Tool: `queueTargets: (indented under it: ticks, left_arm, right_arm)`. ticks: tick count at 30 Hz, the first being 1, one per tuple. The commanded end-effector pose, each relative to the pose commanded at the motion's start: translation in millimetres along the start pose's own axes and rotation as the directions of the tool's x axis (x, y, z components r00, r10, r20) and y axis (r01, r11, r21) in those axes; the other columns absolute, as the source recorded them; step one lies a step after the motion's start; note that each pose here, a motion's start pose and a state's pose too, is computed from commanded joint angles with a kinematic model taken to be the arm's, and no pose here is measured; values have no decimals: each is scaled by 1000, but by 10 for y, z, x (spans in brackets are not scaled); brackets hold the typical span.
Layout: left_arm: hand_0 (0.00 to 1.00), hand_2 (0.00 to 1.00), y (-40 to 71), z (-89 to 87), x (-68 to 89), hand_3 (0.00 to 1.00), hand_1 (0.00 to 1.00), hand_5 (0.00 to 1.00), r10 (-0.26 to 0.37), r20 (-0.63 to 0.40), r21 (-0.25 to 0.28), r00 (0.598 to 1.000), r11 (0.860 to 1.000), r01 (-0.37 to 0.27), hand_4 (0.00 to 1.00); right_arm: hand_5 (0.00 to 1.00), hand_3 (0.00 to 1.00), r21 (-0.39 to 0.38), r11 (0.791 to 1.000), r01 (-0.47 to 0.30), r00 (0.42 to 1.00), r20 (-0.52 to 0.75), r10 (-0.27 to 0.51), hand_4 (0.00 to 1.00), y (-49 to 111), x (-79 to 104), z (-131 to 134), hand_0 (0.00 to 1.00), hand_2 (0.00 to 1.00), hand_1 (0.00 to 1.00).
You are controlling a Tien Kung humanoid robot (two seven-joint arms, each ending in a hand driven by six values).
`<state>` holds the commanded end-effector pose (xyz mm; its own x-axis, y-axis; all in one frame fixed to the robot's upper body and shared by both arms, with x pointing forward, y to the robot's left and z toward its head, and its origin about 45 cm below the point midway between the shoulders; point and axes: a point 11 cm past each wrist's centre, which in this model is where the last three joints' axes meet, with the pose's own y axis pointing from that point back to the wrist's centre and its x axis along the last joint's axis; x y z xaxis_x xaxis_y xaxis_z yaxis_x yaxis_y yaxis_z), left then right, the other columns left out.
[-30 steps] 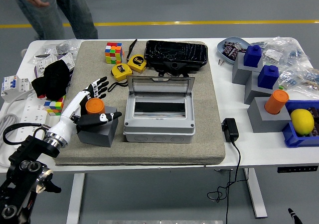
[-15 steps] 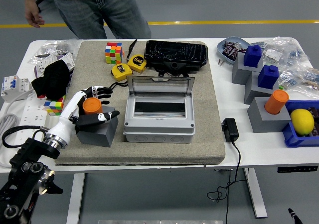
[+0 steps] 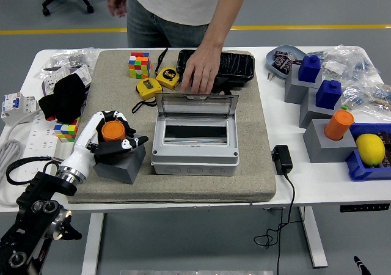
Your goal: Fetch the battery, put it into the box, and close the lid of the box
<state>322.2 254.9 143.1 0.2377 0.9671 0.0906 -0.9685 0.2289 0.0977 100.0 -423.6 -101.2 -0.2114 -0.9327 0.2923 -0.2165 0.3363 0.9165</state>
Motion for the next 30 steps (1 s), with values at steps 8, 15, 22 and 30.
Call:
queueTargets:
  ticks: [8, 15, 22, 30]
  left_arm:
    - [121, 81, -8, 8, 7, 62, 65, 2, 20, -14, -10, 1000, 1000, -20, 998]
    - [121, 79, -24, 77, 20, 59, 64, 2, 34, -15, -34, 999, 999, -34, 998]
    - [120, 80, -21, 64, 10, 58, 64, 8, 37, -20, -32, 999, 999, -37, 998]
    - [113, 68, -32, 135, 41, 50, 61, 17, 64, -30, -62, 997, 996, -66, 998]
  right_arm:
    - [985, 774, 3, 1000, 0, 1000, 2, 0, 998, 0, 0, -9, 813, 732, 722]
    - [983, 774, 4, 1000, -1, 1000, 4, 1, 998, 0, 7, -18, 813, 732, 722]
    - [986, 774, 7, 1000, 0, 1000, 5, 0, 998, 0, 4, -25, 814, 732, 723]
    - [988, 774, 6, 1000, -1, 1000, 6, 1, 998, 0, 9, -27, 814, 731, 723]
